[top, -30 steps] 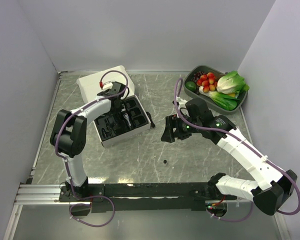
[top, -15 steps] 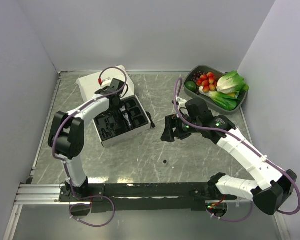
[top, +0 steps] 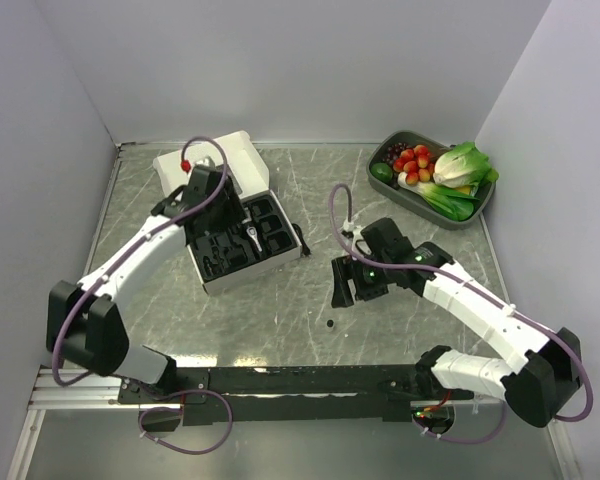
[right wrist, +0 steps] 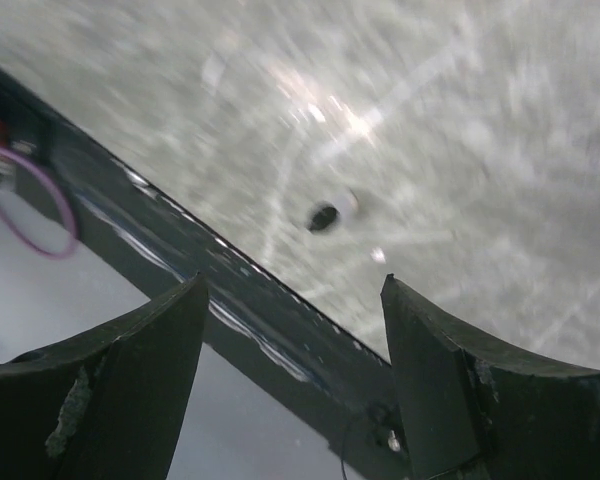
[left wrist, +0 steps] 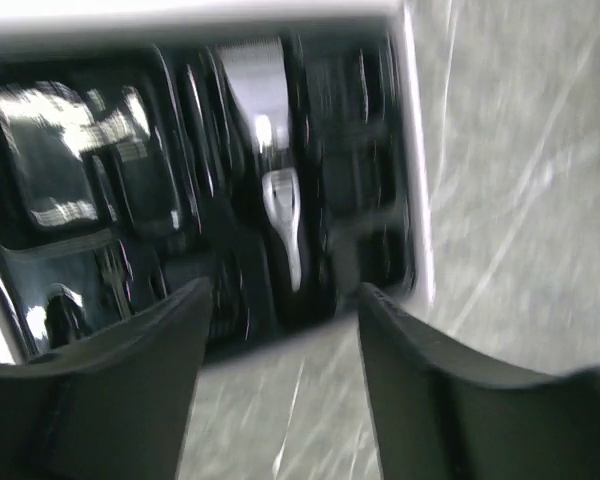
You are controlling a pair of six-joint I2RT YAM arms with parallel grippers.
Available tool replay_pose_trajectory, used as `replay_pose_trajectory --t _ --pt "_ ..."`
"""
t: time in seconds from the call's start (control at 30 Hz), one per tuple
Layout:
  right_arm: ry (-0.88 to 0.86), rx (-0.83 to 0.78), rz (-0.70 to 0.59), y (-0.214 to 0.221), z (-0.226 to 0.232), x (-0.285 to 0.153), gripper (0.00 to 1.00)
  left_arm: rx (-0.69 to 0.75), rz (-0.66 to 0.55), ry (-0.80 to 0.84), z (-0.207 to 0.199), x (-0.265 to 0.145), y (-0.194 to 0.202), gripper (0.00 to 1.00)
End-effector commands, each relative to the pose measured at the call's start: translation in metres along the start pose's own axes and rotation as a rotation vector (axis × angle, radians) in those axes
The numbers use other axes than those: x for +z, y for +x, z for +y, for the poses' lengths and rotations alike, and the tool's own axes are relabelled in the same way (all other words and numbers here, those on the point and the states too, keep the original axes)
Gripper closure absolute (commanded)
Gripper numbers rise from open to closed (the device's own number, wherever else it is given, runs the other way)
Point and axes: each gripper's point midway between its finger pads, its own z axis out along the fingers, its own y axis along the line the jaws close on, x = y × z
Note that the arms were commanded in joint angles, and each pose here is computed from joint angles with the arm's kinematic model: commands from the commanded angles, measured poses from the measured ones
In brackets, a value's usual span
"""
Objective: Sort the hair-cutting tools
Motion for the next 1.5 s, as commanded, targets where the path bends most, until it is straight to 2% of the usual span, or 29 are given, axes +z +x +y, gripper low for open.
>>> replay_pose_trajectory --t 0.0,0.13,0.2,0.37,0.53,0.57,0.9,1.47 --pt "0.082 0.011 0.047 0.015 -0.008 0.007 0.23 0.052 0.050 0.264 -0.027 -0.039 0.020 0.26" --pt "0.151 -0.002 0.078 0.016 -0.008 0.014 0.24 0.121 0.088 0.514 -0.052 -0.085 0.034 0.16" --pt "0.184 0.006 0.094 0.017 -0.009 0.022 0.24 0.148 0.092 0.567 -0.054 -0.100 0.040 0.09" --pt "0.244 0.045 0.128 0.020 -0.015 0.040 0.28 0.192 0.082 0.614 -0.048 -0.120 0.048 0.01" --pt "0.222 0.078 0.134 0.019 -0.010 0.050 0.33 0.207 0.054 0.647 -0.042 -0.132 0.054 0.00" --pt "0.221 0.084 0.141 0.020 -0.008 0.053 0.33 0.202 0.051 0.647 -0.040 -0.134 0.055 0.03" --pt "0.235 0.068 0.191 0.025 0.001 0.063 0.41 0.221 0.049 0.594 -0.030 -0.128 0.056 0.04" --pt "0.322 0.043 0.237 0.034 -0.003 0.075 0.54 0.229 0.040 0.599 -0.032 -0.128 0.054 0.03"
